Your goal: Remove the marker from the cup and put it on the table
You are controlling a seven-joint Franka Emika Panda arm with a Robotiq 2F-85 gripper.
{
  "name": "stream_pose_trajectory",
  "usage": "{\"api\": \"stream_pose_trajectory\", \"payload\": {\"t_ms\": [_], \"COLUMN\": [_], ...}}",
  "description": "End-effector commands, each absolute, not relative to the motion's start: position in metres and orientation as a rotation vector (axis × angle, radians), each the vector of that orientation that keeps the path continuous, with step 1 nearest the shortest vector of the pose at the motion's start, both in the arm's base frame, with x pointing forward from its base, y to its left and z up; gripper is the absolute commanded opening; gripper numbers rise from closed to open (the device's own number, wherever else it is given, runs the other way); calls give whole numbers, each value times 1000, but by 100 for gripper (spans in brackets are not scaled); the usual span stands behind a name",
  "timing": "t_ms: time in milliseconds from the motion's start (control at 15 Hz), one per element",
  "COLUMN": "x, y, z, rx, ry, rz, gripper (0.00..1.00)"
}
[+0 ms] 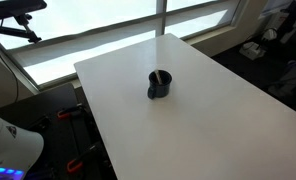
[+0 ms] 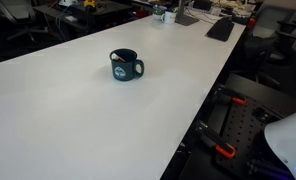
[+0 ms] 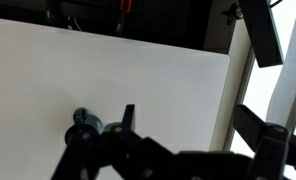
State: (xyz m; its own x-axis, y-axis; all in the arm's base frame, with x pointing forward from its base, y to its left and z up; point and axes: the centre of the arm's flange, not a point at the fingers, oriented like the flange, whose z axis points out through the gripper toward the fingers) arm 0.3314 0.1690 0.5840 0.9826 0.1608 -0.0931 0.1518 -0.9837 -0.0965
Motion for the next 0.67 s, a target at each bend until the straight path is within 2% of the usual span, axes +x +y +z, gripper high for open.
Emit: {"api": "stream_pose_trajectory", "payload": {"t_ms": [0, 333, 600], "x": [366, 428, 469], "y": [154, 127, 114], "z": [576, 547, 504], "rx": [-3012, -3005, -3001], "ry": [-206, -70, 42], "rz": [56, -55, -27], "gripper": [100, 100, 100]}}
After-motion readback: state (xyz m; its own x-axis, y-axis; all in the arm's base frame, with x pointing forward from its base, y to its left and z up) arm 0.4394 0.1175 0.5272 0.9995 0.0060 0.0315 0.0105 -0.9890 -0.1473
